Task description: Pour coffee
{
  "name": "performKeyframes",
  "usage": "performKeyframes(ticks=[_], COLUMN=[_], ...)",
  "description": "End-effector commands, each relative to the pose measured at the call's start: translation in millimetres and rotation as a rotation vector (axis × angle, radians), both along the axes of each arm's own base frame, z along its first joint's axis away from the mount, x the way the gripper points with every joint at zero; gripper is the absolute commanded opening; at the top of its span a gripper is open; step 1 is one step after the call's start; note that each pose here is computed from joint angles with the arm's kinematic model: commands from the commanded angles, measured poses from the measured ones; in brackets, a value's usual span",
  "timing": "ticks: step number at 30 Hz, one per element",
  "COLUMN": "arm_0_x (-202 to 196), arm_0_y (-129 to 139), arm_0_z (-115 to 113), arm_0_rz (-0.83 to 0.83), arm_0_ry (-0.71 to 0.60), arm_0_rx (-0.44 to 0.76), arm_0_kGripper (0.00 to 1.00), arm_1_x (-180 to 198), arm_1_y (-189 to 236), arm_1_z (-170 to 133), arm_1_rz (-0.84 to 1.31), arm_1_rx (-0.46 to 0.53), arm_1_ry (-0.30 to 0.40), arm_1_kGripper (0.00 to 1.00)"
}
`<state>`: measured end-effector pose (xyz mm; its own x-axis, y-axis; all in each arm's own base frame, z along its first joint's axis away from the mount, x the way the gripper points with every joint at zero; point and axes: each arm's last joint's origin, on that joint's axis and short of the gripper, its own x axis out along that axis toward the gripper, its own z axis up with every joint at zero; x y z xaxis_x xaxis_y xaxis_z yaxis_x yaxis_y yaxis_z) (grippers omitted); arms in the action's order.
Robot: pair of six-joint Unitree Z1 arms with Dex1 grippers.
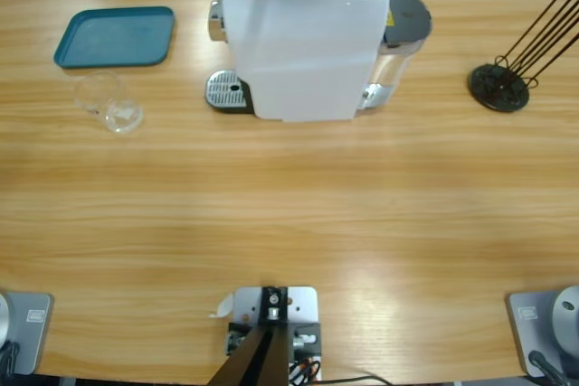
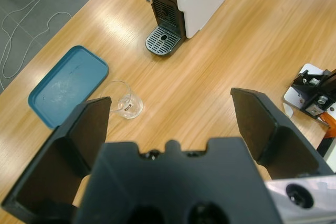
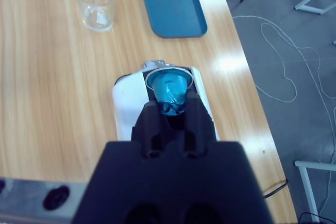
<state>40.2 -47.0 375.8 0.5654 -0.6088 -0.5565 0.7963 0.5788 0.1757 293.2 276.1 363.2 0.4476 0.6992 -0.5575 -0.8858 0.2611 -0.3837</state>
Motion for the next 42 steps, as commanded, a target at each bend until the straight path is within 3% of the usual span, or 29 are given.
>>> performKeyframes(ticks=[1, 15, 18, 20, 21, 22, 24, 27, 28, 29, 31, 32, 33, 37, 42], arm_0_x=[-4.3, -5.2, -5.6, -5.3, -5.3, -5.3, -5.5, -5.4, -5.4, -5.4, -5.2, -4.8, -4.5, -3.8, -5.8], arm_0_y=[8.1, 9.2, 9.7, 9.3, 9.3, 9.3, 9.6, 9.5, 9.5, 9.5, 9.1, 8.6, 8.3, 7.3, 9.9], arm_0_z=[-10.5, -13.3, -13.8, -13.8, -13.8, -13.8, -14.6, -16.5, -16.5, -16.5, -16.4, -16.3, -16.2, -15.9, -13.0], arm_0_rz=[0.031, 0.034, 0.036, 0.035, 0.035, 0.036, 0.036, 0.037, 0.037, 0.037, 0.037, 0.037, 0.038, 0.057, 0.099], arm_0_ry=[0.004, 0.011, 0.012, 0.012, 0.012, 0.013, 0.014, 0.018, 0.018, 0.018, 0.019, 0.019, 0.019, 0.040, 0.063], arm_0_rx=[-0.004, -0.005, -0.007, -0.006, -0.006, -0.007, -0.006, -0.002, -0.002, -0.002, -0.002, -0.001, -0.003, -0.021, -0.105], arm_0_kGripper=[0.991, 0.991, 0.991, 0.991, 0.991, 0.991, 0.991, 0.991, 0.991, 0.991, 0.991, 0.991, 0.991, 0.977, 1.000], arm_1_x=[11.7, 15.6, 15.2, 14.6, 14.1, 12.9, 9.4, 1.2, -2.8, -9.8, -24.3, -32.7, -40.9, -73.8, -113.5], arm_1_y=[2.8, 2.1, 1.4, 0.5, -0.1, -0.9, -2.4, -4.0, -4.5, -4.2, 0.0, 3.1, 5.7, 9.8, -5.1], arm_1_z=[-32.2, -38.8, -37.7, -35.1, -33.0, -29.9, -20.8, -6.4, -1.0, 6.2, 17.9, 22.6, 26.7, 27.0, -10.4], arm_1_rz=[-0.022, -0.036, -0.044, -0.048, -0.050, -0.052, -0.051, -0.045, -0.040, -0.027, -0.010, -0.002, 0.000, -0.073, -0.446], arm_1_rx=[-0.073, -0.085, -0.085, -0.080, -0.077, -0.071, -0.054, -0.033, -0.025, -0.008, 0.046, 0.071, 0.098, 0.163, 0.335], arm_1_ry=[0.040, 0.057, 0.056, 0.046, 0.039, 0.031, 0.010, -0.018, -0.027, -0.034, -0.009, 0.008, 0.034, 0.127, 0.345], arm_1_kGripper=[0.000, 0.009, 0.340, 0.757, 0.886, 0.963, 1.000, 0.962, 0.891, 0.769, 0.380, 0.125, 0.000, 0.000, 0.000])
